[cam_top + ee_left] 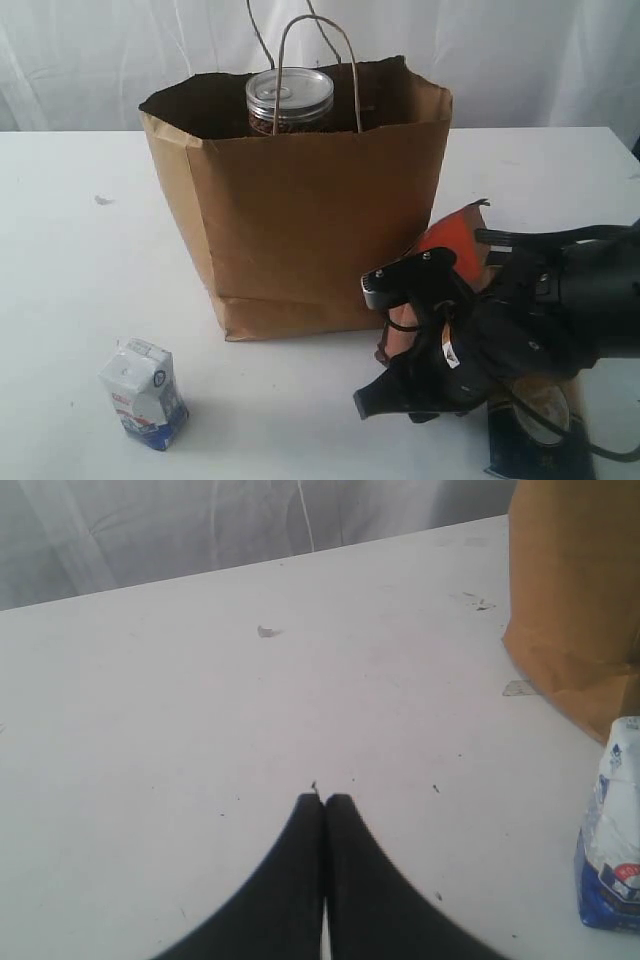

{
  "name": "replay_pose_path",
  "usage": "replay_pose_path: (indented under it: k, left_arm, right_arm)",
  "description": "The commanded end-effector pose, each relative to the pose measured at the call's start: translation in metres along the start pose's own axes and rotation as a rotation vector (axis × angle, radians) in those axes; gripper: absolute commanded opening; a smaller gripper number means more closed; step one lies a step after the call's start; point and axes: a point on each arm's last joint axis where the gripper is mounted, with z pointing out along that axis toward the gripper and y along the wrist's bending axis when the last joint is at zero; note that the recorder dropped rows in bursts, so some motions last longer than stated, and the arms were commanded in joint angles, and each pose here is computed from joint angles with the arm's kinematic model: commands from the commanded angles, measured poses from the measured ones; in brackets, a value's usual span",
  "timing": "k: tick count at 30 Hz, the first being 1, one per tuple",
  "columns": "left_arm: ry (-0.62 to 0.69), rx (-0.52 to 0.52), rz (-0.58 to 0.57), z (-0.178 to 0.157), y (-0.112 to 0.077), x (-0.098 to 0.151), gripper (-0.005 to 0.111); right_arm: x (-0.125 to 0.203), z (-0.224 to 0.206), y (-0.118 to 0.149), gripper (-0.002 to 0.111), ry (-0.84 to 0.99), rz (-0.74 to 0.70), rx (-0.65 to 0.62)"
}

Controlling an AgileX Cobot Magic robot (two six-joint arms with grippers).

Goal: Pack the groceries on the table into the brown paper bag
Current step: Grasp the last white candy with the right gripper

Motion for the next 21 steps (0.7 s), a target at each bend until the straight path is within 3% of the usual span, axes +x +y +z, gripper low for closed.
replay_pose_path:
  k: [1, 21]
  left_arm:
    - [-0.004, -0.003, -0.003, 0.0001, 0.0001, 0.0009, 0.0]
    - [-0.004, -0.003, -0.003, 0.0001, 0.0001, 0.0009, 0.0]
  right_arm:
    - [-0.0009, -0.0019, -0.0035, 0.042, -0.006, 0.001, 0.009]
    - [0.0015, -0.0019, -0.0049, 0.042, 0.02, -0.007, 0.024]
